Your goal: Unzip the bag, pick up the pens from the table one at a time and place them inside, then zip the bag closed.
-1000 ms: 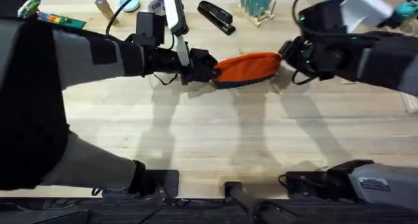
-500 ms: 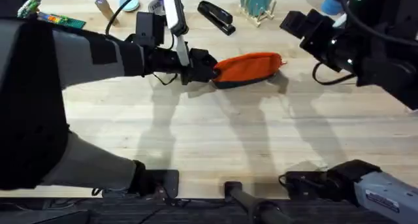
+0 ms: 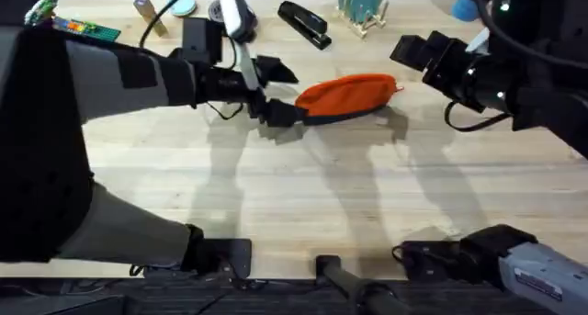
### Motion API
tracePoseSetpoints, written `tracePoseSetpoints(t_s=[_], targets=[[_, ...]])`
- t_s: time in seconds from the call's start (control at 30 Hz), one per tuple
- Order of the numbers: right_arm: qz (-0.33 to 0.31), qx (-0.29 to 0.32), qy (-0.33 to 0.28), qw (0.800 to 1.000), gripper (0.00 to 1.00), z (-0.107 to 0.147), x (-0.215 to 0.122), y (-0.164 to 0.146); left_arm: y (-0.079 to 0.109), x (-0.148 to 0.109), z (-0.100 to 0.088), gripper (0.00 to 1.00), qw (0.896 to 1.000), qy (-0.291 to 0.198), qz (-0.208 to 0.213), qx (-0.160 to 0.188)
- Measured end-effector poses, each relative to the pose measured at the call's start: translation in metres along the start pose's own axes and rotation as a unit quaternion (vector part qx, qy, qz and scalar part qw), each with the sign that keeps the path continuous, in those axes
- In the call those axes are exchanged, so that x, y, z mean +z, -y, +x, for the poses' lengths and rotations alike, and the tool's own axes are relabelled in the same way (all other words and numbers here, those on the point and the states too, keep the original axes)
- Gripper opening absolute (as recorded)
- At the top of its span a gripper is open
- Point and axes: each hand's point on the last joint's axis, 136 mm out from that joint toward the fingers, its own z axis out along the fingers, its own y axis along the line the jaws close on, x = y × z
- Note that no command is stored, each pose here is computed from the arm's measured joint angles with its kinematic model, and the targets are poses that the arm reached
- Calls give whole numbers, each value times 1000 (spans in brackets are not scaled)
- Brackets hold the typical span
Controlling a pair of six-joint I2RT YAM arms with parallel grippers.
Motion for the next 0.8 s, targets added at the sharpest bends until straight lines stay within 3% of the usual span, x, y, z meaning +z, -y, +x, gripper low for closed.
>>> tracePoseSetpoints(t_s=[0.03, 0.1, 0.3, 0.5, 0.8], targets=[[0, -7, 0, 1000, 996, 0, 0, 0, -3, -3, 1, 948, 1000, 1, -6, -16], [0, -22, 0, 1000, 995, 0, 0, 0, -8, -9, 3, 993, 999, 1, -15, -37], [1, -77, -1, 997, 995, 1, 0, 0, -1, -30, -12, 996, 997, -16, -44, -64], [-10, -123, 14, 992, 995, -5, -14, -1, 25, -66, -36, 996, 992, -50, -95, -72], [-37, -195, 14, 980, 995, 0, -43, 2, 75, -114, -42, 995, 971, -106, -166, -136]])
